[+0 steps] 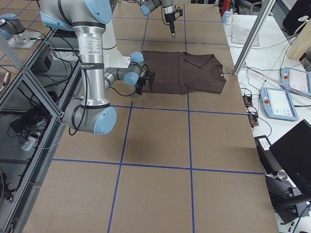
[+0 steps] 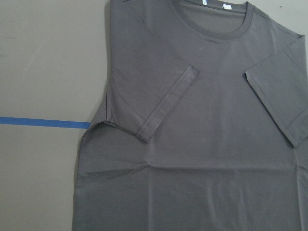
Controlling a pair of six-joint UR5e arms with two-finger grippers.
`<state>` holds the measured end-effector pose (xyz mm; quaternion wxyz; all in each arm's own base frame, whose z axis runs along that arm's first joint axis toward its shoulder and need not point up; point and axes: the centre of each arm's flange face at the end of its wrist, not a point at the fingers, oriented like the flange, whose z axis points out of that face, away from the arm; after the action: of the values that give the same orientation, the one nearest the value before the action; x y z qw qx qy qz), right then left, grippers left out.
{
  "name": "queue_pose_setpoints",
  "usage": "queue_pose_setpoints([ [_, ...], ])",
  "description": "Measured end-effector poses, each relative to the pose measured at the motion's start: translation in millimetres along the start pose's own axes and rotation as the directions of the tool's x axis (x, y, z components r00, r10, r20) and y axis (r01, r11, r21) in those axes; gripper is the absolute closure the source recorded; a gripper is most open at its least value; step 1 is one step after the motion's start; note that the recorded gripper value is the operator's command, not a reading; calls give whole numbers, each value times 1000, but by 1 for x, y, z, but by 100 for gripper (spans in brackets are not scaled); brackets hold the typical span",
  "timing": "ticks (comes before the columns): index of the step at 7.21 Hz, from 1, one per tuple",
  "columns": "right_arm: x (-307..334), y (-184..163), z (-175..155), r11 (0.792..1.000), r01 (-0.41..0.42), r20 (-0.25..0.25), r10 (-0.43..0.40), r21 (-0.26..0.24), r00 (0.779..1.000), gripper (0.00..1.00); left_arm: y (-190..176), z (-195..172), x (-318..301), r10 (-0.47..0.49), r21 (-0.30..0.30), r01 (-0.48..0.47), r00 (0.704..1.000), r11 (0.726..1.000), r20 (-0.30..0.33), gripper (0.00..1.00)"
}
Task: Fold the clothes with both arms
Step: 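Move both grippers toward the shirt hem nearest the robot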
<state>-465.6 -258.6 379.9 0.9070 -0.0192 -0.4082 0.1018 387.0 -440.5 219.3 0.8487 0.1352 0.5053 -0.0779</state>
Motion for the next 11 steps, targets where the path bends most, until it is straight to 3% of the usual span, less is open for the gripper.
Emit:
queue_pose_setpoints([
  [1, -3, 10, 3, 1000, 4, -6, -4, -12, 1000, 8, 0, -1, 0, 0, 0, 0, 1000, 1000, 0, 0],
  [2, -5, 18, 6, 1000, 10, -9, -10, -23, 1000, 22, 0, -1, 0, 0, 0, 0, 1000, 1000, 0, 0],
  [4, -5, 23, 8, 999, 13, -12, -14, -34, 1000, 77, -1, -2, 0, 2, 1, -2, 1000, 1000, -3, 0],
  [5, -4, 24, 9, 999, 13, -15, -14, -39, 1000, 95, -1, -3, 0, 3, 2, -3, 1000, 1000, -5, 0],
  [6, -2, 24, 9, 999, 13, -19, -14, -43, 1000, 100, -1, -4, 0, 4, 3, -4, 1000, 1000, -5, 0],
  [11, -5, 24, -2, 999, 14, 3, -14, -42, 1000, 100, 0, -1, -11, -4, 0, 4, 1000, 1000, 12, 0],
])
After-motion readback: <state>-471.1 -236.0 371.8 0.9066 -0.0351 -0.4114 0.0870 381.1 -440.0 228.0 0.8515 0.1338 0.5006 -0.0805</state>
